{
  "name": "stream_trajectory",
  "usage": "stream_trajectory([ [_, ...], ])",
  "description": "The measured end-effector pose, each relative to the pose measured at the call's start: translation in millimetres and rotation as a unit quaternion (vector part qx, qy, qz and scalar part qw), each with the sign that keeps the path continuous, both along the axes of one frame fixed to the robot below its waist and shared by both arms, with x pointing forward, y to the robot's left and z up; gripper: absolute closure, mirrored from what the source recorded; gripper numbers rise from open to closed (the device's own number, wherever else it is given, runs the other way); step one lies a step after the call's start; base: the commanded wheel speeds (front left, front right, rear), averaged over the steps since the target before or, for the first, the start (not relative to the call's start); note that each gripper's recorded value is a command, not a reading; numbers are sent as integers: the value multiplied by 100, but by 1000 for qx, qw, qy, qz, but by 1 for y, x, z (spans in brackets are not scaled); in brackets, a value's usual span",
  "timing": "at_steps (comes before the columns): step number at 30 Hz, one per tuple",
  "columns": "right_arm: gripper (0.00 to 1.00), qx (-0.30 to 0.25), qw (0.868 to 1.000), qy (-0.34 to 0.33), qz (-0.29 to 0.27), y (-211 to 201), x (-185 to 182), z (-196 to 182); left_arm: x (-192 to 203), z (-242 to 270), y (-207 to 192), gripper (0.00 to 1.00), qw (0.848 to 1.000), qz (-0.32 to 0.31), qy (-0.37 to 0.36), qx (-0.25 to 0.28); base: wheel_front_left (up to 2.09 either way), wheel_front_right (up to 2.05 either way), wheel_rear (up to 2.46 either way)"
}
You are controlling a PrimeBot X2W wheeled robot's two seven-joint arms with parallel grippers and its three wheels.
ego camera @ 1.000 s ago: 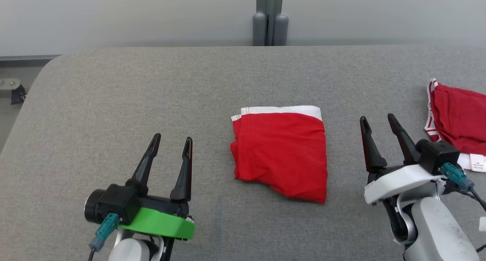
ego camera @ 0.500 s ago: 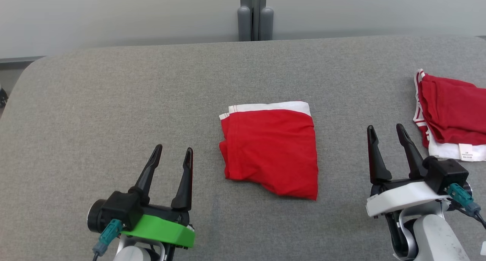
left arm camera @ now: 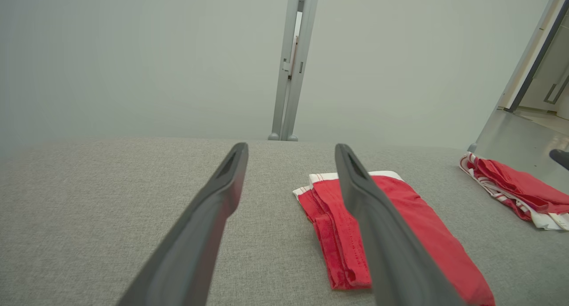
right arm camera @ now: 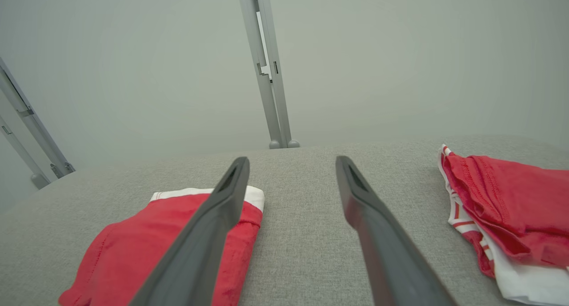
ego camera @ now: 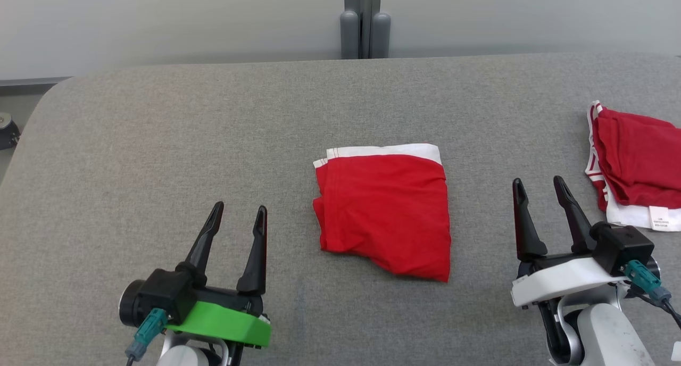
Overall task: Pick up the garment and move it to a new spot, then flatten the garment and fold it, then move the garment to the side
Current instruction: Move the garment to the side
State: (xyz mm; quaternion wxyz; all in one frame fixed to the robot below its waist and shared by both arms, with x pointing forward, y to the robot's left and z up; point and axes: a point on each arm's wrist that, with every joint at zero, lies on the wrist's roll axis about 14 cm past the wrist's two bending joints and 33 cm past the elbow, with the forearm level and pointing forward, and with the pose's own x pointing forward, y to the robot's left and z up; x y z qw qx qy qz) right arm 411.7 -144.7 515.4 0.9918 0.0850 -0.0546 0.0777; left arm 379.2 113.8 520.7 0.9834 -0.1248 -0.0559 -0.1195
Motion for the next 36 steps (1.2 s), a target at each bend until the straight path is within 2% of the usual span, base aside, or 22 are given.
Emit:
stream_trajectory([
  [8, 0, 3, 1000, 15, 4, 3, 1, -10, -1, -5, -2, 0, 1000, -3, 7, 0, 0, 0, 0],
  [15, 0, 11, 994, 92, 52, 35, 3, -47, 1, -14, 0, 0, 1000, -1, 21, 2, 0, 0, 0],
  [19, 0, 26, 987, 142, 72, 49, 6, -69, 2, -16, 5, 0, 1000, 6, 25, 3, 0, 0, 0],
  [25, 0, 103, 970, 205, 76, 60, 21, -90, 4, -19, 13, 0, 999, 19, 30, 3, 0, 0, 0],
  [36, 0, 108, 949, 277, 106, 90, 35, -127, 2, -26, 38, 0, 997, 56, 44, 5, 0, 0, 0],
])
